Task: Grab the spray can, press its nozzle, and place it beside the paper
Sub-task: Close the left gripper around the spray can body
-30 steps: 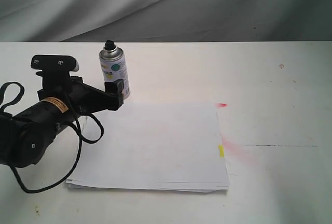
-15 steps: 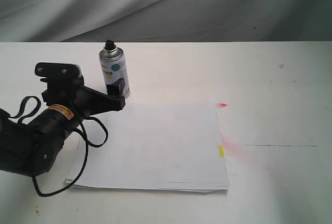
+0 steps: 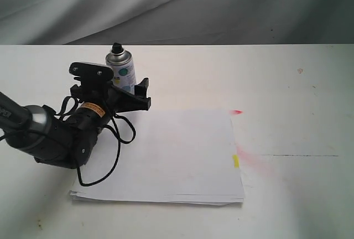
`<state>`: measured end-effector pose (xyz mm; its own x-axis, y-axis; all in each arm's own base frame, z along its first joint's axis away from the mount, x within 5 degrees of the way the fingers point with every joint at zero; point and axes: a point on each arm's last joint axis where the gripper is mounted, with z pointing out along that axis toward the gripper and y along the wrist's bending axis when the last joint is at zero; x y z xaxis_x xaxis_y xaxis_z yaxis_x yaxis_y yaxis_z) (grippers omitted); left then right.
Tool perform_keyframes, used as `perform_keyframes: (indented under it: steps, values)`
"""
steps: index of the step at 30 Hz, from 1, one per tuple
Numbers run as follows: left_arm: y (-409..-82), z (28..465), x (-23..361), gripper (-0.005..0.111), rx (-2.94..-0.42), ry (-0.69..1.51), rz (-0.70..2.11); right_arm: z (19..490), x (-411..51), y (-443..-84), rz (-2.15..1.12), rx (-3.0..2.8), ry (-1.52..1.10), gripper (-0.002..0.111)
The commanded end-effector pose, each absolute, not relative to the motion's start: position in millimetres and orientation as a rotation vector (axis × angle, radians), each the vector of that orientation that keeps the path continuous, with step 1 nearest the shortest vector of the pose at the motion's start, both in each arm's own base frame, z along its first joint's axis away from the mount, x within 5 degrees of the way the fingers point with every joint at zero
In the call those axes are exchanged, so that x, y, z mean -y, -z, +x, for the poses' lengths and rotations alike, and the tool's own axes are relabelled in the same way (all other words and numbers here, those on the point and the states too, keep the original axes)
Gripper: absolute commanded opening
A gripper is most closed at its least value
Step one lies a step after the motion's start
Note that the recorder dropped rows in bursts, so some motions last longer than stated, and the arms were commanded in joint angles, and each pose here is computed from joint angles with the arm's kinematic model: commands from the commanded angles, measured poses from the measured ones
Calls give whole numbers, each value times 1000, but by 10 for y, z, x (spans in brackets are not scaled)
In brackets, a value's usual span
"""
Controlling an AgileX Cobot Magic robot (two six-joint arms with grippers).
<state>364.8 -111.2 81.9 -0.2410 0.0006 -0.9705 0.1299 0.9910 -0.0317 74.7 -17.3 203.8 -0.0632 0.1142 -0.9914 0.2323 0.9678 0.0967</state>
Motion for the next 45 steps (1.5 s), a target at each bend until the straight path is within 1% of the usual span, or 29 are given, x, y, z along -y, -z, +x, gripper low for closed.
perform_keyframes:
  steps: [1, 5, 12, 16, 32, 35, 37, 41, 42, 44, 45]
  values:
    - [-747, 3794, 1152, 91, -1805, 89, 75, 747, 179, -2037, 262, -1633, 115, 0]
    - [-671, 3910, 1186, 91, -1798, 68, 101, 747, 179, -2037, 262, -1633, 115, 0]
    - [-652, 4056, 1045, 91, -1800, 52, 58, 747, 179, -2037, 262, -1633, 115, 0]
    - [-654, 4078, 968, 91, -1799, 41, 44, 747, 179, -2037, 262, -1633, 115, 0]
    - [-656, 4079, 974, 90, -1796, 38, 75, 747, 179, -2037, 262, -1633, 115, 0]
    - [-656, 4079, 975, 80, -1796, 39, 76, 747, 179, -2037, 262, -1633, 115, 0]
    - [-656, 4079, 975, 67, -1796, 39, 76, 747, 179, -2037, 262, -1633, 115, 0]
    - [-681, 4085, 972, 37, -1768, 37, 73, 747, 179, -2037, 262, -1633, 115, 0]
    - [-684, 4086, 970, 26, -1764, 36, 70, 747, 179, -2037, 262, -1633, 115, 0]
    - [-684, 4085, 971, 11, -1773, 37, 71, 747, 179, -2037, 262, -1633, 115, 0]
    - [-705, 4086, 975, -1, -1787, 41, 71, 747, 179, -2037, 262, -1633, 115, 0]
